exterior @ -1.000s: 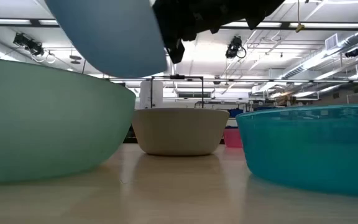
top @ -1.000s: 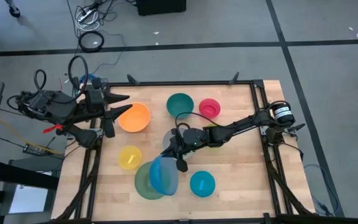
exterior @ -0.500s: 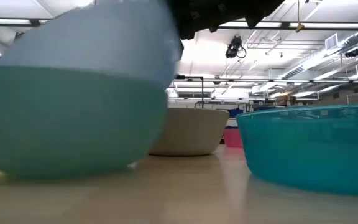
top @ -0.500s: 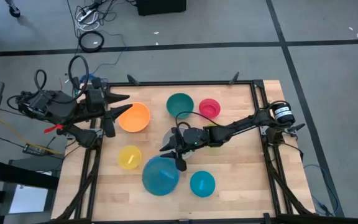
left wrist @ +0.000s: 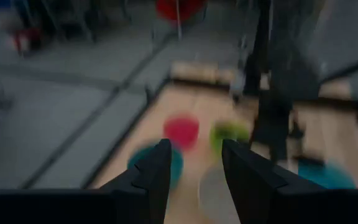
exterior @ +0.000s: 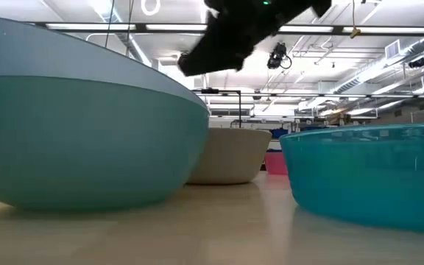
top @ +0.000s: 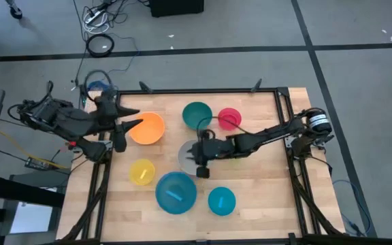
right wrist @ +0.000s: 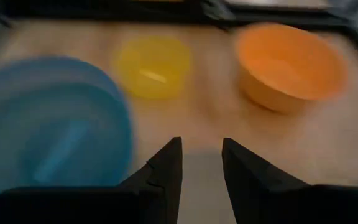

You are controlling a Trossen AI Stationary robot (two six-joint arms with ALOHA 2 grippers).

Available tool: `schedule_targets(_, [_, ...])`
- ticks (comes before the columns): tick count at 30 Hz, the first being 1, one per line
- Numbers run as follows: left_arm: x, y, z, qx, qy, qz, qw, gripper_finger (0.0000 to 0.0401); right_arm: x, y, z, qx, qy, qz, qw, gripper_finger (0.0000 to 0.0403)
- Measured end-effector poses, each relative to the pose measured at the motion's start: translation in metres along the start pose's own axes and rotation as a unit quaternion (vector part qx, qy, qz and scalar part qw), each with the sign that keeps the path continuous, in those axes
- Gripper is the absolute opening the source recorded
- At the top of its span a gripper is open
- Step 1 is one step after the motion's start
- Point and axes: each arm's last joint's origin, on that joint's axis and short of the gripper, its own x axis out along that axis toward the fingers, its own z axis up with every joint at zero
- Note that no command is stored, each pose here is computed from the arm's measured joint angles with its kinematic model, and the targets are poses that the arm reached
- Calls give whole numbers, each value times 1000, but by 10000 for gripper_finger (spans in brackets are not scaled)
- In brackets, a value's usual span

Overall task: Nest bowls inside each other
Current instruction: Stack the light blue bowl on top of the dark green bowl

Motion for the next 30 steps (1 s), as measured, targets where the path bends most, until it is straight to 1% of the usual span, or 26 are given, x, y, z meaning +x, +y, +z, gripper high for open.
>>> schedule_targets(2, [3,1,-14,-6,60,3,998,152,-13,-5,-2,-11,36,-17,999,103])
schedule_targets(4, [8,-1,-28,-11,118,7,993,152,-27,-9,-3,-16,69,-19,997,103])
schedule_targets(8, [29,-17,-58,-16,202,-22,979,152,-51,-15,-4,-9,108,-25,994,102])
schedule_targets(11, [51,-35,-78,-27,221,-43,974,152,-65,-17,0,2,103,-27,994,102])
schedule_targets(15, [83,-66,-111,-41,248,-98,963,152,-81,-17,7,15,82,-21,996,102])
schedule_targets(17, [93,-77,-127,-49,271,-109,955,152,-89,-15,10,18,72,-19,997,102])
schedule_targets(18, [97,-82,-134,-49,285,-106,951,152,-93,-14,12,18,66,-18,997,102])
schedule_targets(20, [103,-90,-147,-51,316,-97,942,152,-101,-13,14,17,54,-19,998,102])
schedule_targets(22, [105,-100,-154,-52,339,-103,934,152,-110,-12,17,17,45,-18,999,102])
schedule_targets(26, [105,-123,-167,-30,368,-142,918,152,-130,-10,22,18,18,-19,999,102])
schedule_targets(30, [102,-136,-173,-18,369,-160,915,152,-147,-10,25,17,-1,-34,999,102])
